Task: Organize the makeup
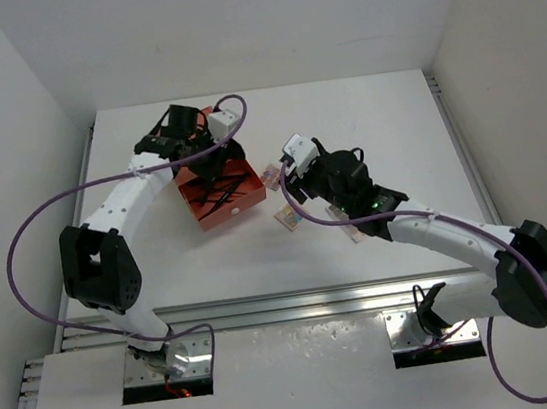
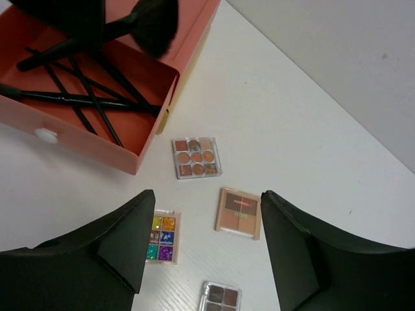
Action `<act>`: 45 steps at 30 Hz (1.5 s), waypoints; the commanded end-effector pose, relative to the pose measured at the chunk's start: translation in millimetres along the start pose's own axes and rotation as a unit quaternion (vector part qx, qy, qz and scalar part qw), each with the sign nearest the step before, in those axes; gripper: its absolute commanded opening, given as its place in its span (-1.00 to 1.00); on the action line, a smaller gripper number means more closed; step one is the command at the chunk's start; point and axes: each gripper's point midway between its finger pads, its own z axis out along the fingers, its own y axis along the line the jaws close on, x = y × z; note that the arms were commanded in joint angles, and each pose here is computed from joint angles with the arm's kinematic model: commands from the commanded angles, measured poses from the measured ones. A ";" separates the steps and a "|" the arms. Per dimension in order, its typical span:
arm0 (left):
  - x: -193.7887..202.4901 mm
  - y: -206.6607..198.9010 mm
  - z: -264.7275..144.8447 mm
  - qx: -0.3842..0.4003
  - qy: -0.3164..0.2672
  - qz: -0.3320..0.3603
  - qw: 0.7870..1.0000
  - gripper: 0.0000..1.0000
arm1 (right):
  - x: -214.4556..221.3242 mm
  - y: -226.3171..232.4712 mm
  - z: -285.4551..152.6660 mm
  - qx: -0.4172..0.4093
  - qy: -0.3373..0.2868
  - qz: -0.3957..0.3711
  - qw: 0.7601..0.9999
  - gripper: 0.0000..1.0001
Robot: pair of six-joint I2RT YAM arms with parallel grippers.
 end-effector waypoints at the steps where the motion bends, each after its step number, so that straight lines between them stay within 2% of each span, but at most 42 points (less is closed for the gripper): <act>1: -2.2 -1.1 3.8 -0.010 -0.014 0.008 1.000 -1.00 | -7.1 -13.5 -7.7 0.026 -0.010 0.011 1.000 0.34; 9: 16.2 -26.6 10.6 0.017 0.027 0.028 0.999 -1.00 | -10.4 -8.2 0.8 0.008 -0.009 0.013 1.000 0.36; 17: 42.7 -19.4 16.2 0.004 0.081 0.017 0.997 -1.00 | -17.0 -4.5 2.8 -0.009 -0.007 0.009 1.000 0.47; 22: 44.4 -15.8 13.2 -0.005 0.089 0.022 0.996 -0.98 | -17.4 -3.0 3.5 -0.011 -0.008 0.012 1.000 0.50; 25: 49.2 -15.2 14.9 -0.006 0.099 0.021 0.995 -0.86 | -18.2 -1.7 3.5 -0.014 -0.009 0.012 1.000 0.52; 28: 52.6 -13.2 13.5 -0.013 0.107 0.021 0.994 -0.53 | -18.3 -3.3 3.7 -0.014 -0.006 0.012 1.000 0.57; 29: 52.6 -13.2 13.5 -0.013 0.107 0.021 0.994 -0.39 | -19.0 -2.9 4.0 -0.016 -0.007 0.012 1.000 0.57; 30: 49.5 -10.7 12.3 -0.018 0.105 0.022 0.994 -0.09 | -18.0 -2.4 4.4 -0.016 -0.004 0.012 1.000 0.60; 31: 46.0 -10.0 10.2 -0.019 0.103 0.022 0.994 0.00 | -17.4 -0.1 3.6 -0.021 -0.001 0.011 1.000 0.60; 33: 40.8 -8.9 7.5 -0.021 0.098 0.023 0.995 0.12 | -15.0 -0.3 5.6 -0.021 0.006 0.017 1.000 0.63; 37: 20.5 -0.4 -1.1 -0.033 0.075 0.019 0.996 0.22 | -18.6 5.2 9.7 -0.027 0.004 0.041 0.999 0.63; 41: -5.9 -3.9 -14.1 -0.020 0.045 0.011 0.999 0.17 | -19.4 12.4 16.7 -0.023 0.010 0.078 0.997 0.39; 42: -14.2 -0.3 -20.7 -0.022 0.031 0.009 0.999 0.17 | -21.8 17.3 17.9 -0.026 0.009 0.104 0.994 0.06; 45: -43.2 9.3 -40.2 -0.019 -0.019 -0.013 1.000 0.00 | -19.2 41.0 27.1 -0.047 0.012 0.152 0.987 -0.50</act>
